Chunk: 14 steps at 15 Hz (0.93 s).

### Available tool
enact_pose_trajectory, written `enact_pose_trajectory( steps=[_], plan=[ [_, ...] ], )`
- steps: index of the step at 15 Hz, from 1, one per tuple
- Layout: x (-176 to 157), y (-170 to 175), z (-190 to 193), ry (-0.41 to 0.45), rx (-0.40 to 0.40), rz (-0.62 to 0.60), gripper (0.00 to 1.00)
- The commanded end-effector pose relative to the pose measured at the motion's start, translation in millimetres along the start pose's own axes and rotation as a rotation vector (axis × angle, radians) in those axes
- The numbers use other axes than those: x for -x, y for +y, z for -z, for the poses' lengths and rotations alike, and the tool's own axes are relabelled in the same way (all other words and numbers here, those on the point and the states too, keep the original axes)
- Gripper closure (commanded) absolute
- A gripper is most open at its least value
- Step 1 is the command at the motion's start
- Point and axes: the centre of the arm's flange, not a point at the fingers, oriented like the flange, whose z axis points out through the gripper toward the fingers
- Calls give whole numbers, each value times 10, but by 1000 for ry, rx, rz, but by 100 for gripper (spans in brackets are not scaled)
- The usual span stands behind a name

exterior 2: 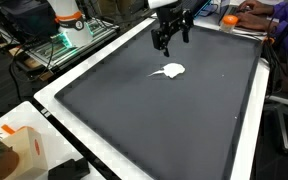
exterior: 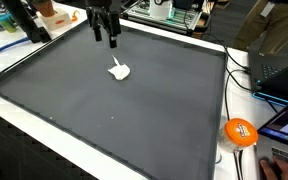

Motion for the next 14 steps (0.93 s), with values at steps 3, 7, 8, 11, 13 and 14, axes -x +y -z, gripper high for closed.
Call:
enact_pose_trajectory(
  steps=[3, 7, 8, 11, 13, 14],
  plan=[
    [367, 123, 15, 130, -37, -29, 0],
    [536, 48, -43, 186, -59, -8, 0],
    [577, 26, -66, 182, -43, 4, 0],
    [465, -56, -116, 163, -43, 5, 0],
    [443, -62, -102, 168, -45, 4, 0],
    [457, -68, -93, 183, -62, 11, 0]
  ],
)
